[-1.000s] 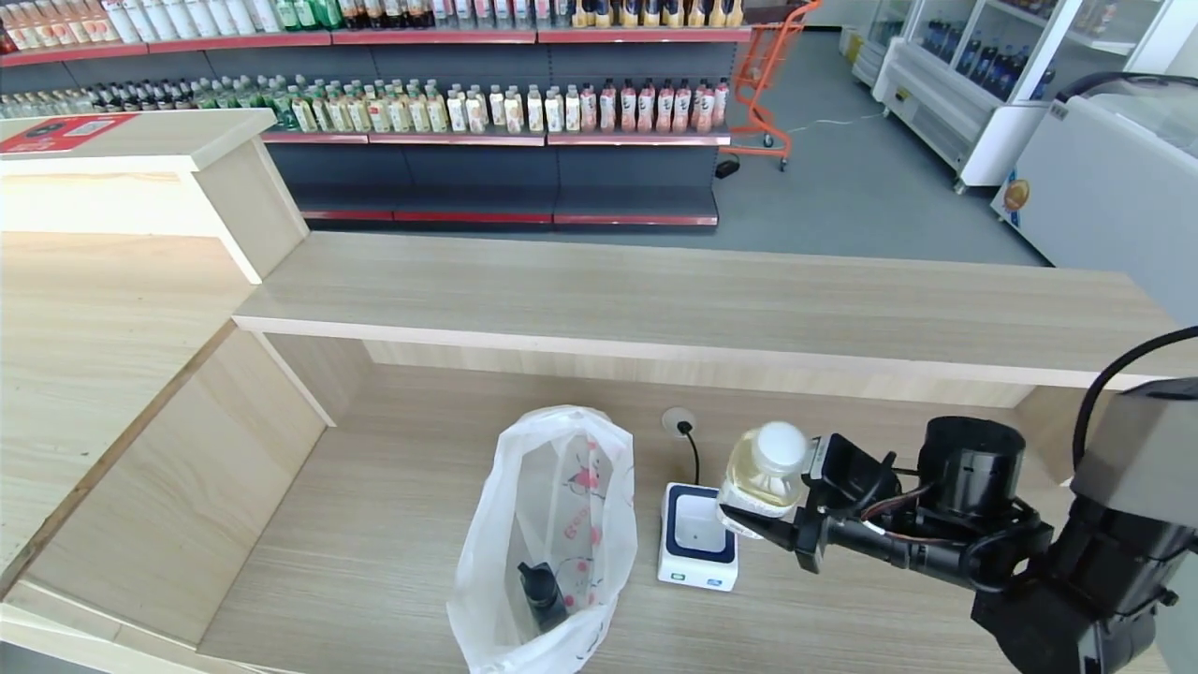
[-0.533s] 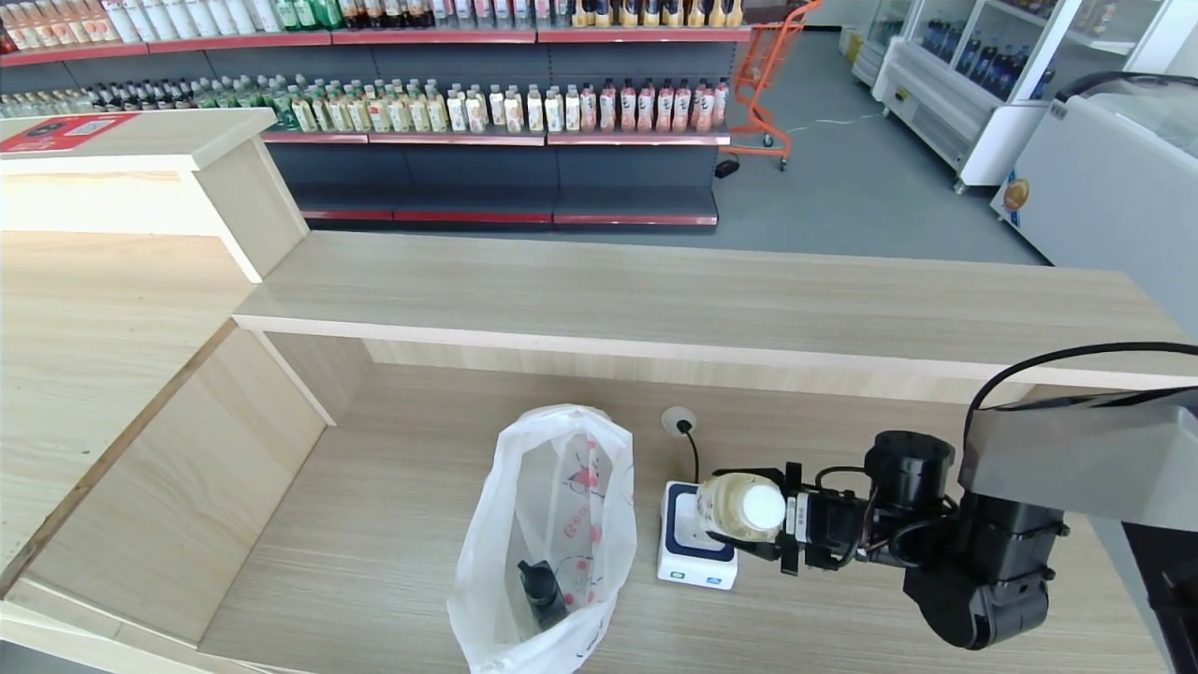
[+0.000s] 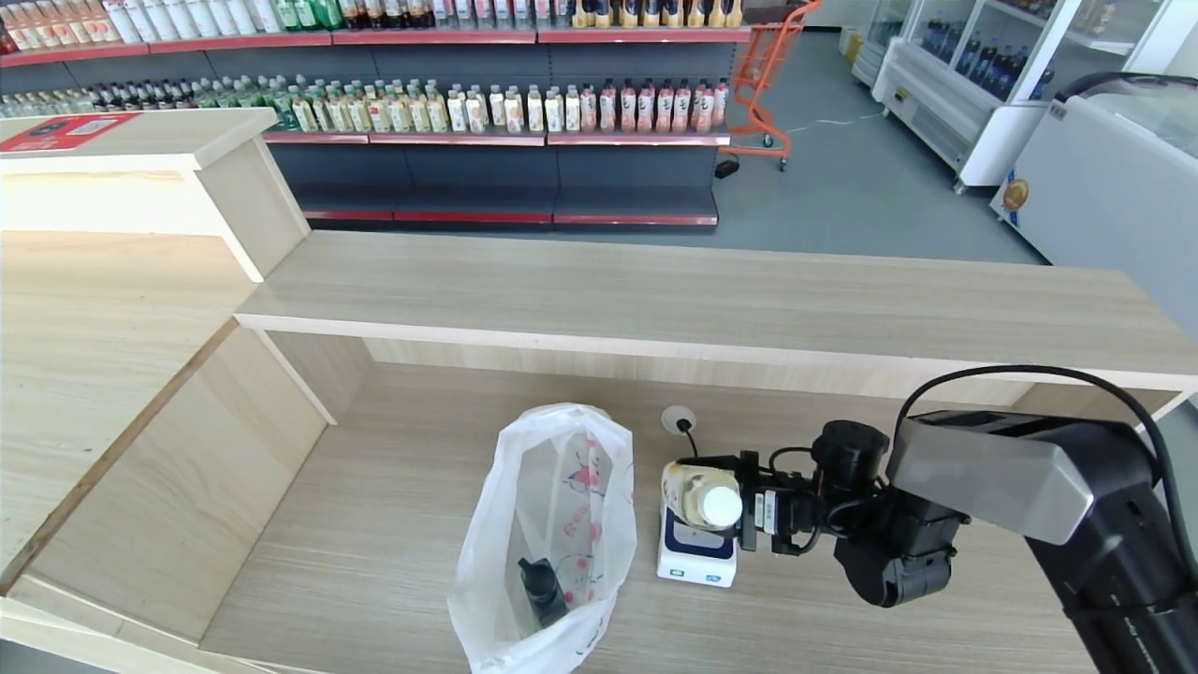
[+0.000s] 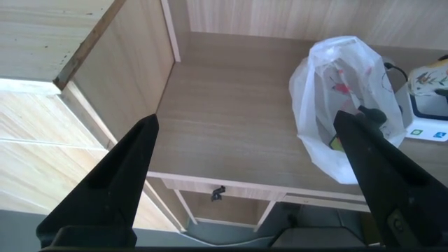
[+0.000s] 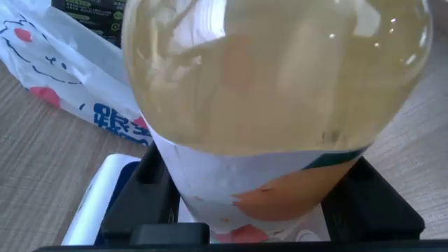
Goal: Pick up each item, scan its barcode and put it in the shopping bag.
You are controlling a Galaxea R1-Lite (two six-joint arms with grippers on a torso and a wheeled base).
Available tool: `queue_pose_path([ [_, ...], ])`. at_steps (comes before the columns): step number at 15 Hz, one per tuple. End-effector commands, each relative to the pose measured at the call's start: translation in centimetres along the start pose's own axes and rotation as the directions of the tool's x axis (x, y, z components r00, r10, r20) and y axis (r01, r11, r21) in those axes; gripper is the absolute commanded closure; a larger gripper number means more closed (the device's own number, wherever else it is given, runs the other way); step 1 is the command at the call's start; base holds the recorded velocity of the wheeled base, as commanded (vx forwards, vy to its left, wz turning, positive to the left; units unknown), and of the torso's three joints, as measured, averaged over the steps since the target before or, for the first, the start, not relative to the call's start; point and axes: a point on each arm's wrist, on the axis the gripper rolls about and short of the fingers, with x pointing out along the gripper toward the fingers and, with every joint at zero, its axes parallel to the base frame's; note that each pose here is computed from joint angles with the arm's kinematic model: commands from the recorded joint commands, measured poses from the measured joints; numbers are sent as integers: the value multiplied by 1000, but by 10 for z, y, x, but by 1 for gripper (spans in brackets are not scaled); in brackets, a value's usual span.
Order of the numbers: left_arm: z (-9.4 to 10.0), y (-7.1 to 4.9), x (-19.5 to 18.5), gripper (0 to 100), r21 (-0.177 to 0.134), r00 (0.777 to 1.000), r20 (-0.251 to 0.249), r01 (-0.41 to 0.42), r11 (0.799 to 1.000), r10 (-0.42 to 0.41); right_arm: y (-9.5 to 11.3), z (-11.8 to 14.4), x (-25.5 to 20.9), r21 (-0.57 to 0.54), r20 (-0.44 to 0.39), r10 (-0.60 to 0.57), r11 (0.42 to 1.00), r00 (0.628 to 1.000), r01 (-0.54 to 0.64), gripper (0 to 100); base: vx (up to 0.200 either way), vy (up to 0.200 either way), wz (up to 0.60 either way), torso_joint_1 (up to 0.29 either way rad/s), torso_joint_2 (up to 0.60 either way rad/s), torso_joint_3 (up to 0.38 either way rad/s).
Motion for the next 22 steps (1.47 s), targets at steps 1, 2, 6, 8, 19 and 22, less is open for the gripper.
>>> queue_pose_path([
  [1,0,0,0,0,0,1000,0,0,1000,0,12,-10,9,20,5,17,1000,1000,-17,100,0,0,0,0,0,0],
  [2,0,0,0,0,0,1000,0,0,1000,0,12,-10,9,21,3,17,1000,1000,-17,100,0,0,0,0,0,0],
  [6,0,0,0,0,0,1000,0,0,1000,0,-10,1,0,-7,0,-10,1000,1000,10,100,0,0,0,0,0,0],
  [8,0,0,0,0,0,1000,0,0,1000,0,-19,16,-4,1,8,-14,1000,1000,13,100,0,0,0,0,0,0],
  [19,0,0,0,0,0,1000,0,0,1000,0,-72,112,3,593,-283,-241,717,928,366,100,0,0,0,0,0,0],
  [22,0,0,0,0,0,1000,0,0,1000,0,-53,91,57,672,-230,-195,676,953,301,100,0,0,0,0,0,0],
])
